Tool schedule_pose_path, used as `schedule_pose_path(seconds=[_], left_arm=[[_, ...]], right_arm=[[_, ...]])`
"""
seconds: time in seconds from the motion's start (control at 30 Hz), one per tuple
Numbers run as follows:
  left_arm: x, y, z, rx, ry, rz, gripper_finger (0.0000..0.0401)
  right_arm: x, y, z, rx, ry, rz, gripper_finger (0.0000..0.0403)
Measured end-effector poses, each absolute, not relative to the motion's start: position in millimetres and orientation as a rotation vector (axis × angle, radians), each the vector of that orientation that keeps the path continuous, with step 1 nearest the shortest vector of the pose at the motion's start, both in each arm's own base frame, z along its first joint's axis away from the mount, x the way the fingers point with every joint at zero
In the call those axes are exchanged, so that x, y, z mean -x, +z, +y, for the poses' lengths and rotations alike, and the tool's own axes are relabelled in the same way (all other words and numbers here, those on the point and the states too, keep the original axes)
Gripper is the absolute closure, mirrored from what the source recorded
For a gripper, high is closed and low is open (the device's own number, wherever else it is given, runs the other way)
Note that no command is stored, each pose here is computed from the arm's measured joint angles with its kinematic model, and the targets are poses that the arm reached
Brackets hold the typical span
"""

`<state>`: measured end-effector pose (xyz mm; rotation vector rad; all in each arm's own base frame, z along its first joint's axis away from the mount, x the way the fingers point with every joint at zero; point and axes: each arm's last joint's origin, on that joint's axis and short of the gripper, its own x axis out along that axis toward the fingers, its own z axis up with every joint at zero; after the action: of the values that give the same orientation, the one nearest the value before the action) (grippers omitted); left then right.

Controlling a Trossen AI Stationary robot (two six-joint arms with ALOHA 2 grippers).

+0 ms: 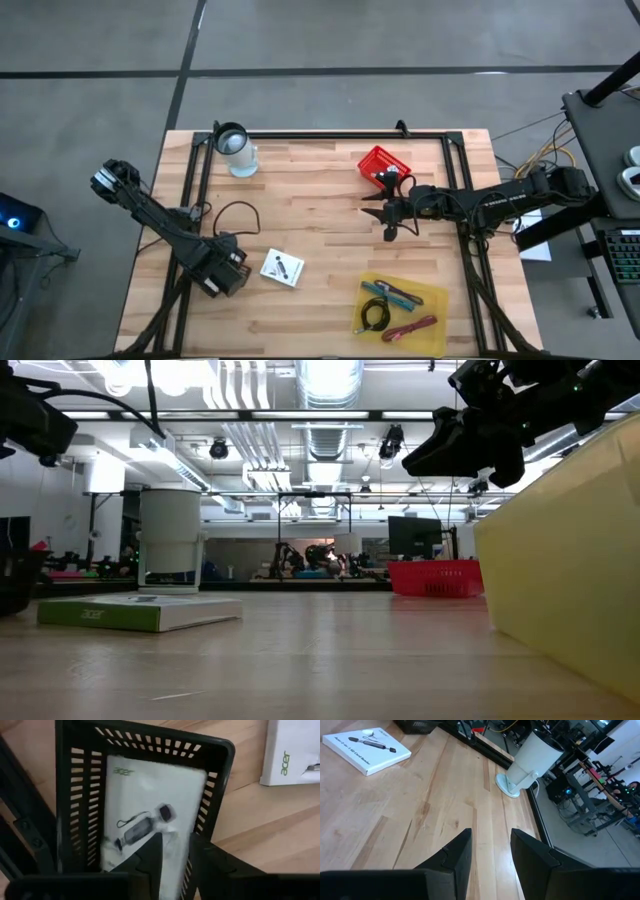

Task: Pick and place items into bin
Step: Put the bottom white card reader box into the black bin, then put the white card reader box into the black bin

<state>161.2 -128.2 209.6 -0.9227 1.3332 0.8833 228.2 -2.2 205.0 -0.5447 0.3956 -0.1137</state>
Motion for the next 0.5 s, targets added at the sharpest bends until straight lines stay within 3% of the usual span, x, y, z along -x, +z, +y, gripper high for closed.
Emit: schedule_pose_path(seconds=[0.5], left_arm=[[-157.7,222.8,-124.4,0.965,0.837,1.306,0.0303]], right_arm=[[-228.3,205.0,-2.2,0.545,-0.114,0.395,0.028]])
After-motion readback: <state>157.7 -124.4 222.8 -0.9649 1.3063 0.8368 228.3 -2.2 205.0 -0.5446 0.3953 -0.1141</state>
